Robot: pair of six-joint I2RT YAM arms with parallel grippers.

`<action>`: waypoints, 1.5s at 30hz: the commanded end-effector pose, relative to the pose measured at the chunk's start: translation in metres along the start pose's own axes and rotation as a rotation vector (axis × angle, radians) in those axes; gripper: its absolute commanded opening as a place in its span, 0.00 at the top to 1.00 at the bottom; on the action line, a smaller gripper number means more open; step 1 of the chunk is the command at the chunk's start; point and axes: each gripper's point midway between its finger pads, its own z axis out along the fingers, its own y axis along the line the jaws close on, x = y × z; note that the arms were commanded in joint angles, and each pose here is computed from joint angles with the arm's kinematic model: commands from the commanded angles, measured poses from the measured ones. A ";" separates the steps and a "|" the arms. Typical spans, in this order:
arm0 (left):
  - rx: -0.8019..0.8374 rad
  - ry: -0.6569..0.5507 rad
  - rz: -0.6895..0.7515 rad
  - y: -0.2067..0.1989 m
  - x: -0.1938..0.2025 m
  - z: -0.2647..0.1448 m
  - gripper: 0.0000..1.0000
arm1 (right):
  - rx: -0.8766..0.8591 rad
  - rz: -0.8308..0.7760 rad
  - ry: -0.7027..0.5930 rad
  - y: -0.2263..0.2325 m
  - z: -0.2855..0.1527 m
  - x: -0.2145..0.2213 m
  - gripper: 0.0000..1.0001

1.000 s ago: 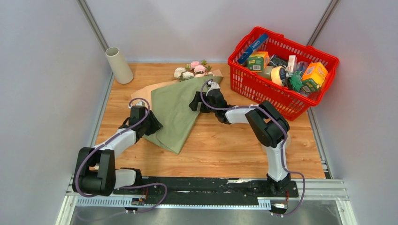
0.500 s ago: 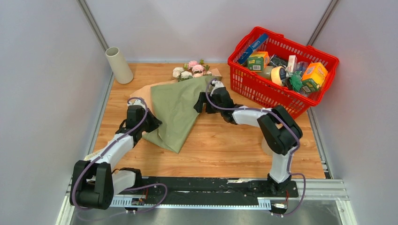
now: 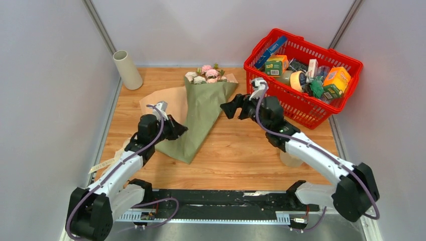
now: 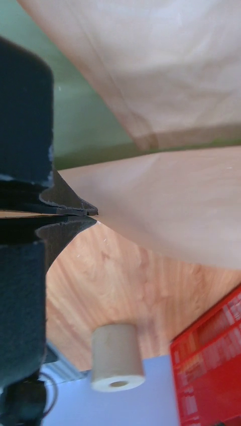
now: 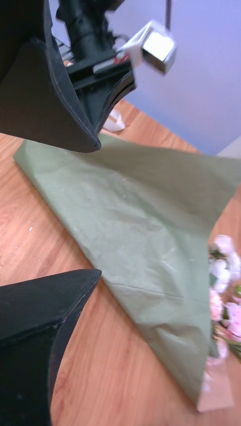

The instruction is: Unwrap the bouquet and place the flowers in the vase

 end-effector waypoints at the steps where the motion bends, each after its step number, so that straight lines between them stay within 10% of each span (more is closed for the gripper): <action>1: 0.211 0.033 0.057 -0.045 0.016 0.001 0.93 | 0.035 -0.063 -0.080 0.002 -0.026 -0.027 0.11; 21: 0.581 0.323 0.175 -0.136 0.098 -0.006 0.56 | 0.138 0.040 -0.170 -0.001 -0.094 -0.056 0.12; 33: 0.122 0.149 0.292 -0.088 0.039 0.002 0.49 | 0.099 0.098 -0.015 0.002 -0.065 -0.018 0.14; 45: -0.467 0.033 0.467 -0.010 -0.032 -0.057 0.36 | 0.041 0.221 0.307 -0.019 -0.020 0.114 0.19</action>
